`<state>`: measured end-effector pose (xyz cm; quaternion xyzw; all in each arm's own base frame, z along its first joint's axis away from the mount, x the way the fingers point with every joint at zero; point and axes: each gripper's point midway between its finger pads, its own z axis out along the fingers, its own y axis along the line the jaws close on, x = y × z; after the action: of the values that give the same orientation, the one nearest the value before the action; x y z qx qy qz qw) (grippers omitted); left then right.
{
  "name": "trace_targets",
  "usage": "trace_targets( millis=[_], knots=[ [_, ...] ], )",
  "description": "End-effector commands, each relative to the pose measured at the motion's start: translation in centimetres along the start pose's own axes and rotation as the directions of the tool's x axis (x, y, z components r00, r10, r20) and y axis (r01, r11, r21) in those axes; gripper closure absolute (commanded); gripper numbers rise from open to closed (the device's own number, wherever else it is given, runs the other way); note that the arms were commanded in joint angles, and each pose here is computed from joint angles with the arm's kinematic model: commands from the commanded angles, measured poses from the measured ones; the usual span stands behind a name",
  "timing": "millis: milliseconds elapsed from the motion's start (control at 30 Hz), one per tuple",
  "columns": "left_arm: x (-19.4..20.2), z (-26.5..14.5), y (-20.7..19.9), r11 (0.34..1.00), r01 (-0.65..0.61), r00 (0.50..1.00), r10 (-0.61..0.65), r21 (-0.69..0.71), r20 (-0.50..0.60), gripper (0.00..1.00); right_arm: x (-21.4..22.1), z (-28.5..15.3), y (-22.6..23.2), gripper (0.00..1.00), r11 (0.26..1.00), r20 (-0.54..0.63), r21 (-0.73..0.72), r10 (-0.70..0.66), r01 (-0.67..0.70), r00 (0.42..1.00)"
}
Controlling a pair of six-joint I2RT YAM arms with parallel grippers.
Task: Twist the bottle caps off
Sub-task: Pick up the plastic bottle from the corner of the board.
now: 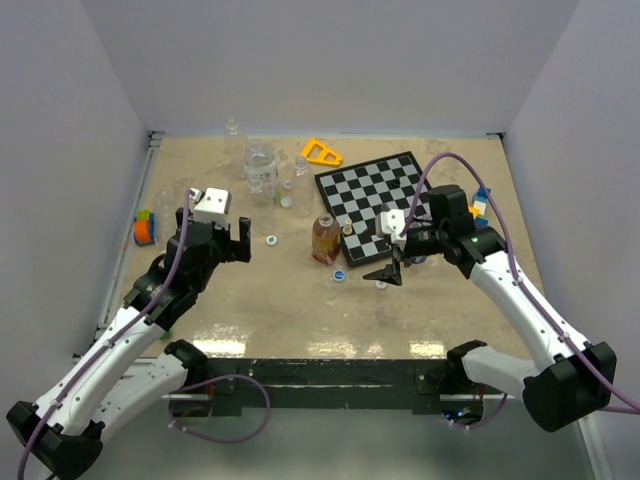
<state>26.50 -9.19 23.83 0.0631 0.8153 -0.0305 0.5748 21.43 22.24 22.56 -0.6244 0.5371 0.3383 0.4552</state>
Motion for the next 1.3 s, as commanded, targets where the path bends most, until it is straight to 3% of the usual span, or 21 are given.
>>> trace_targets(
  millis=[0, 467, 1267],
  knots=[
    [0.1, 1.4, 0.7, 0.998, 0.054, 0.998, -0.054, 0.011, 0.011, 0.00, -0.4, -0.5, 0.2, 0.02, 0.999, 0.002, 0.016, -0.030, 0.030, 1.000],
    [3.1, 4.1, 2.4, 0.995, 0.093, 0.992, -0.096, -0.036, -0.076, 0.00, -0.4, -0.5, 0.2, 0.02, 0.999, 0.002, 0.016, -0.030, 0.030, 1.000],
    [3.9, 6.9, 3.9, 0.978, 0.210, 0.970, -0.209, -0.009, -0.122, 0.00, -0.6, -0.7, 0.3, 0.02, 0.999, 0.005, 0.022, -0.042, 0.042, 0.999]
  ],
)
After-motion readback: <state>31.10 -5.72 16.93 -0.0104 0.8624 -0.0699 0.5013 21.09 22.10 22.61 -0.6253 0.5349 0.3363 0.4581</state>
